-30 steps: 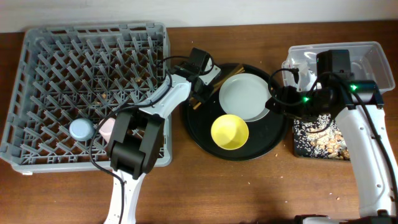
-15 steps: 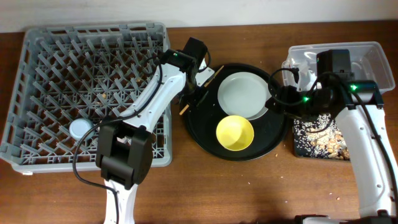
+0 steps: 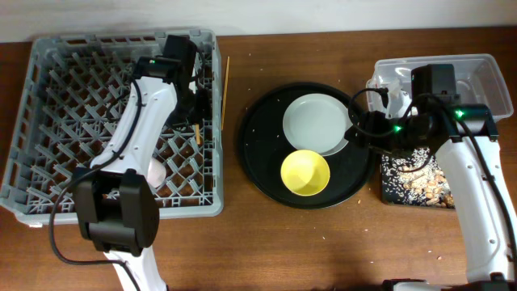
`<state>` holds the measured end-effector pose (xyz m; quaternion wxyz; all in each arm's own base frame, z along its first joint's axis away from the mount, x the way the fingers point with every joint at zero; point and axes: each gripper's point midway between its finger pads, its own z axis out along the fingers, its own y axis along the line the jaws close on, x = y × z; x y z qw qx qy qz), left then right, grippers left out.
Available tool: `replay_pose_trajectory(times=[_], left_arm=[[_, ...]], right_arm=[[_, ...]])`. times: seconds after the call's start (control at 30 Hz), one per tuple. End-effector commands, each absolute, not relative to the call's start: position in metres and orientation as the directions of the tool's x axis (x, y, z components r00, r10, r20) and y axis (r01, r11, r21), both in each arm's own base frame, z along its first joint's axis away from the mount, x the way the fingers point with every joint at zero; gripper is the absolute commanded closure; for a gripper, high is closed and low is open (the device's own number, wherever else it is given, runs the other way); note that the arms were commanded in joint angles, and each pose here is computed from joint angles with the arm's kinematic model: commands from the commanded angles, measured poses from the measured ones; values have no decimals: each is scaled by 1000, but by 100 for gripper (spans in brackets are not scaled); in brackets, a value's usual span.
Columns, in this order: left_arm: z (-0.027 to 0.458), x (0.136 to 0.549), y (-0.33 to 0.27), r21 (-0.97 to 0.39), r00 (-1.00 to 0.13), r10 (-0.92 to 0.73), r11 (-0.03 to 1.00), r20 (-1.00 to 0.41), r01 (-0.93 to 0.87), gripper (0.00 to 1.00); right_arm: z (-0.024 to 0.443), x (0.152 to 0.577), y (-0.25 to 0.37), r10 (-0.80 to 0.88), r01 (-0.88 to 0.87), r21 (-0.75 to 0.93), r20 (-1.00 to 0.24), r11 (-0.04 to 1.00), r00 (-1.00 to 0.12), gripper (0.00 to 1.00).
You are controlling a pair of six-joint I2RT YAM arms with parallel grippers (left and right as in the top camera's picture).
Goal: Sort waste into correct bins and load items into the dishwasher rack
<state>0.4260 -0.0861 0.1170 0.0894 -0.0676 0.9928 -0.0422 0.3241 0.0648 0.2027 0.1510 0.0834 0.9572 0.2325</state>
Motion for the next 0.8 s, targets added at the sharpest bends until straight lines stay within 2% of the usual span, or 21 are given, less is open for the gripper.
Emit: replay_pose_trajectory(times=[0.0,0.07,0.1,0.13,0.17,0.23,0.3,0.4,0.47,0.6,0.7,0.77], left_arm=[[110,421,-98,-80,-986,-56,996,-158,-44,84],[115,422,-99,-85,-985,-54,996,-166,-41,60],[128,424,-101,-95,-983,-55,995,-175,-38,59],[149,433,-116,-166,-975,-50,986,-217,-14,58],[165,448,-140,-223,-951,30,969,-307,102,58],[166,482,-165,-127,-881,113,973,-459,191,58],[138,506,-186,-38,-841,174,974,-512,224,59],[77,536,-194,-27,-841,174,975,-513,218,59],[41,540,-169,-4,-878,150,985,-454,170,60],[31,531,-120,49,-922,102,995,-373,90,60],[36,538,-143,-14,-904,113,991,-413,130,60],[37,540,-154,49,-884,145,989,-443,138,60]], right_arm=[[208,326,62,222,74,460,-277,885,-935,40],[208,326,62,223,75,461,-276,884,-935,40],[208,326,62,225,77,461,-275,884,-935,40],[208,326,62,225,77,461,-275,884,-935,40],[208,326,62,225,77,461,-275,884,-935,40],[208,326,62,225,77,461,-275,884,-935,40],[208,326,62,225,77,461,-275,884,-935,39],[208,326,62,225,77,461,-275,884,-935,39],[208,325,62,225,78,461,-273,884,-935,39],[208,325,62,225,77,461,-274,884,-935,39],[208,326,62,225,77,461,-275,884,-935,39],[208,326,62,225,77,461,-275,884,-935,39]])
